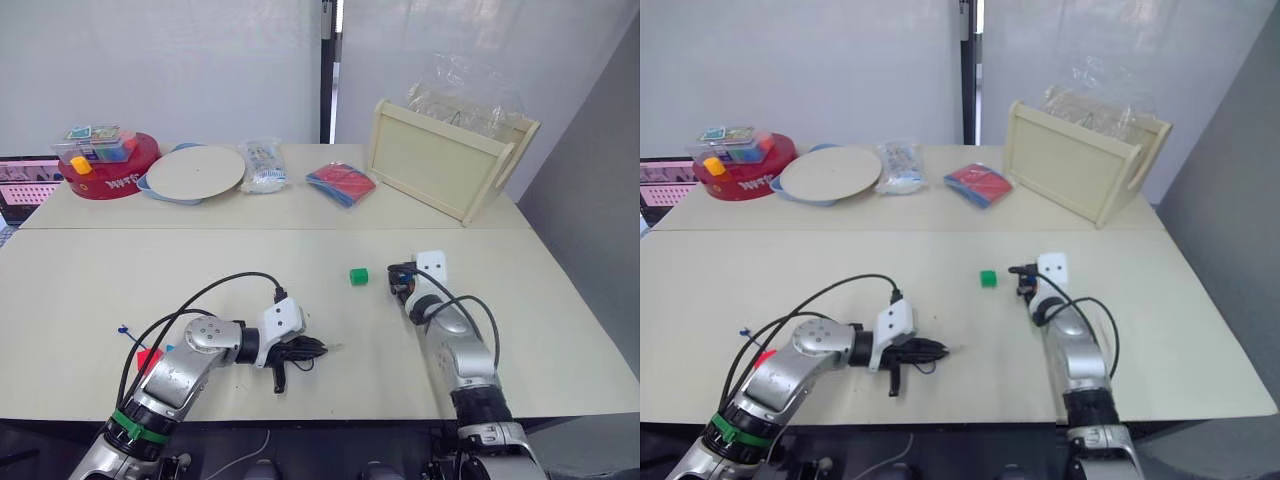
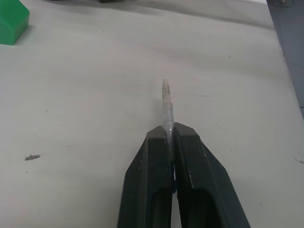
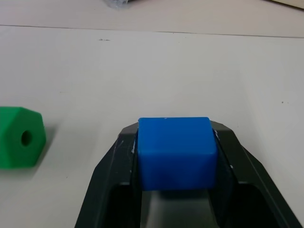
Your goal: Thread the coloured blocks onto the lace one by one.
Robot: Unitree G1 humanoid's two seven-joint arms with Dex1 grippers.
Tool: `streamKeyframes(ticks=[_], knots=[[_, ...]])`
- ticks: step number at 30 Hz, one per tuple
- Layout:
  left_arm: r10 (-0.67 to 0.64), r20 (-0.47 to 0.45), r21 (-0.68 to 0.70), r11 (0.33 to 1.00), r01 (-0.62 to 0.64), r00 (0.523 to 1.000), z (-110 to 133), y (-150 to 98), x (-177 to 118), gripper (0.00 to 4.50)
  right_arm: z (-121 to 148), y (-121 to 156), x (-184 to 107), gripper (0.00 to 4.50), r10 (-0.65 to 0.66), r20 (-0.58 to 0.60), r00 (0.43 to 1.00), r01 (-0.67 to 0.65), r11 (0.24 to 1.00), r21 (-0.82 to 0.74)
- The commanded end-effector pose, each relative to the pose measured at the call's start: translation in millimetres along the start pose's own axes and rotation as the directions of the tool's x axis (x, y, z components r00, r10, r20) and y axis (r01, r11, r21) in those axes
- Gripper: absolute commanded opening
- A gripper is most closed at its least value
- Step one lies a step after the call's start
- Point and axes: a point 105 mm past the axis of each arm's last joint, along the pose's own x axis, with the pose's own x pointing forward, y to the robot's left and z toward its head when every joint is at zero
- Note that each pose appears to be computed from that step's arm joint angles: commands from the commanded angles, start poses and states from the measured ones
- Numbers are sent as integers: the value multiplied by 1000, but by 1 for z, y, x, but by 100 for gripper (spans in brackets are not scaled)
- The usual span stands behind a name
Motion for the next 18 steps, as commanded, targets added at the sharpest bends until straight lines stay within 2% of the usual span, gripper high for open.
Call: streamKeyframes(ticks=[1,5,8,12,15,18], knots=[[12,27,37,999,-13,1000,10,5,-4,0,21,4,-24,122,-16,82,996,14,1000,23],[13,30,37,999,-14,999,11,6,-3,0,31,27,-61,122,55,132,990,-56,998,7],[13,32,38,999,-14,999,12,7,-3,0,27,45,-85,122,122,117,986,-122,993,-5],[4,38,38,999,-6,999,14,8,-1,0,-18,97,-126,122,331,-67,941,-329,943,43],[-16,35,42,999,14,999,14,4,1,0,-60,96,-127,122,306,-218,927,-298,952,69],[-19,33,45,999,18,999,14,4,1,0,-71,96,-126,122,291,-255,922,-286,957,56]])
